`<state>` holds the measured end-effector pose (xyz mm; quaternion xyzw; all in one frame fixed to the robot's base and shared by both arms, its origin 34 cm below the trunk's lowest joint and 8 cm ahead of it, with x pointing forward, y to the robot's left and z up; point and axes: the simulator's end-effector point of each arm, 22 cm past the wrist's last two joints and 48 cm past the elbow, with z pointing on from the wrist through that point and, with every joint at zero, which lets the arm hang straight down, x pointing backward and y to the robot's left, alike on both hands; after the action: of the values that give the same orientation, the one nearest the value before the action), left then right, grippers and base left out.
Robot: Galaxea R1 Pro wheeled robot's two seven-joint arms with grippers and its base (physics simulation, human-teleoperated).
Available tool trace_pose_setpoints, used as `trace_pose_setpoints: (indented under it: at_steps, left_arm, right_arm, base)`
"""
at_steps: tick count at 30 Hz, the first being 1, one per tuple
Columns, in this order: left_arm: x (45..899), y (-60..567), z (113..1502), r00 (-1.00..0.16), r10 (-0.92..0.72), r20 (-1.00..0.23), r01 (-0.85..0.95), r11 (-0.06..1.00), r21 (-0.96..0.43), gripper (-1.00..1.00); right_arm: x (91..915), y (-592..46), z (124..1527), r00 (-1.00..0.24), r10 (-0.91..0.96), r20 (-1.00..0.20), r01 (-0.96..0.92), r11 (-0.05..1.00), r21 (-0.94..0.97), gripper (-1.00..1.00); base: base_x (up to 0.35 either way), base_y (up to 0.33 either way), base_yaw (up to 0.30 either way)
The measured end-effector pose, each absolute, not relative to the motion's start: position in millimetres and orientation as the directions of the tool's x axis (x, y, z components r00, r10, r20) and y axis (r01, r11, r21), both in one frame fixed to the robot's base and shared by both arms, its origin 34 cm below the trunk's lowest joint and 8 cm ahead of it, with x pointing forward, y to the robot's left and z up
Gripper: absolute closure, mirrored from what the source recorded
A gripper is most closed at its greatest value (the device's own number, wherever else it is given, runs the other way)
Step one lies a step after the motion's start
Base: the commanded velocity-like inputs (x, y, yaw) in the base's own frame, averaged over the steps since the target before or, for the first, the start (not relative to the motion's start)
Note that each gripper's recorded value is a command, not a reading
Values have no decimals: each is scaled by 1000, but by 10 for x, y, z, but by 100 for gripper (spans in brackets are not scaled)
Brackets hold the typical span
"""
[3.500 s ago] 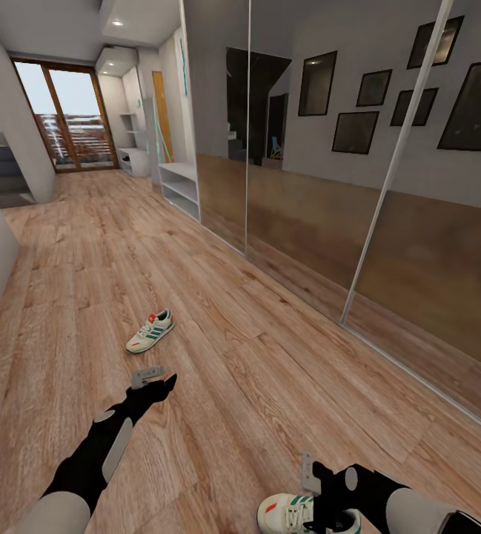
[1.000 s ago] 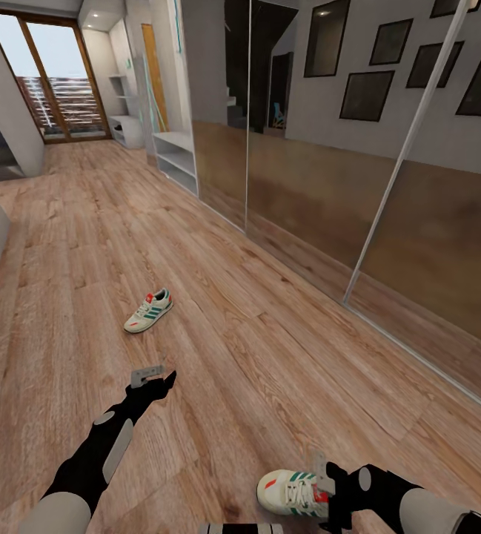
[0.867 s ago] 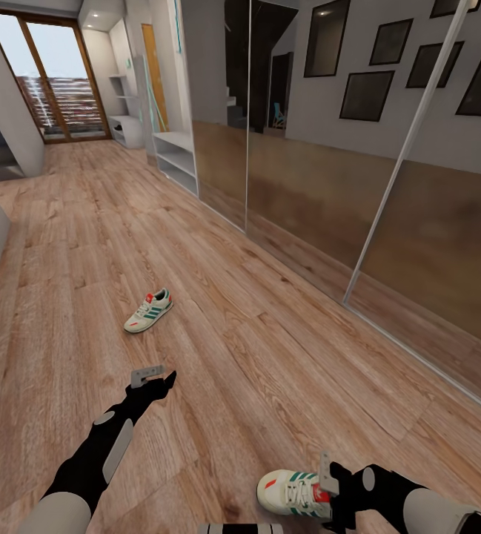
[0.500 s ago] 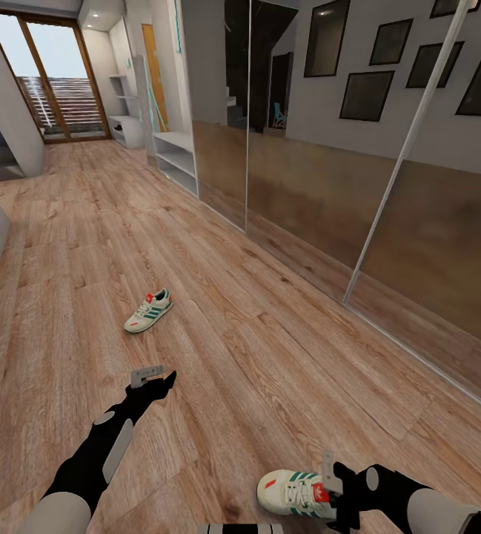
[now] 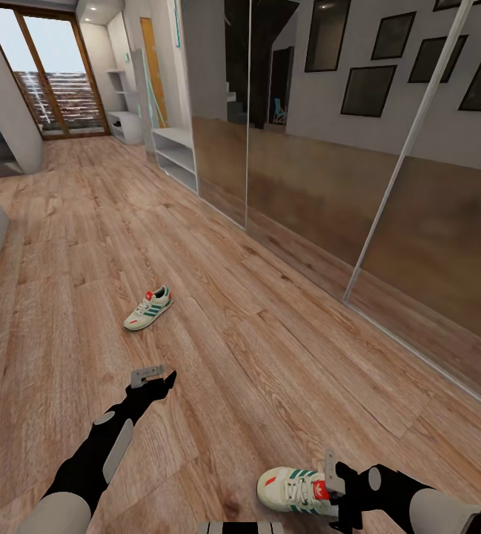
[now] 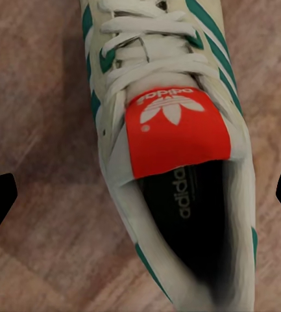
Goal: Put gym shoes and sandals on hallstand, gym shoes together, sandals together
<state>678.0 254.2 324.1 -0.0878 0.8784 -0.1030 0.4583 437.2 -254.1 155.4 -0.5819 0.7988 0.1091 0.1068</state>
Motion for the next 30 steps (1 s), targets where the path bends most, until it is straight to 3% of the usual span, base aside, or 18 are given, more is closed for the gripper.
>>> trace_pose_setpoints:
  at_steps: [30]
  left_arm:
    - [6783, 2543, 3245, -563, -249, -788, -60, 963, -261, -100]
  right_arm:
    - [4373, -2554, 1554, -300, -907, -296, -953, 299, 49, -100]
  base:
    - [23, -27, 0]
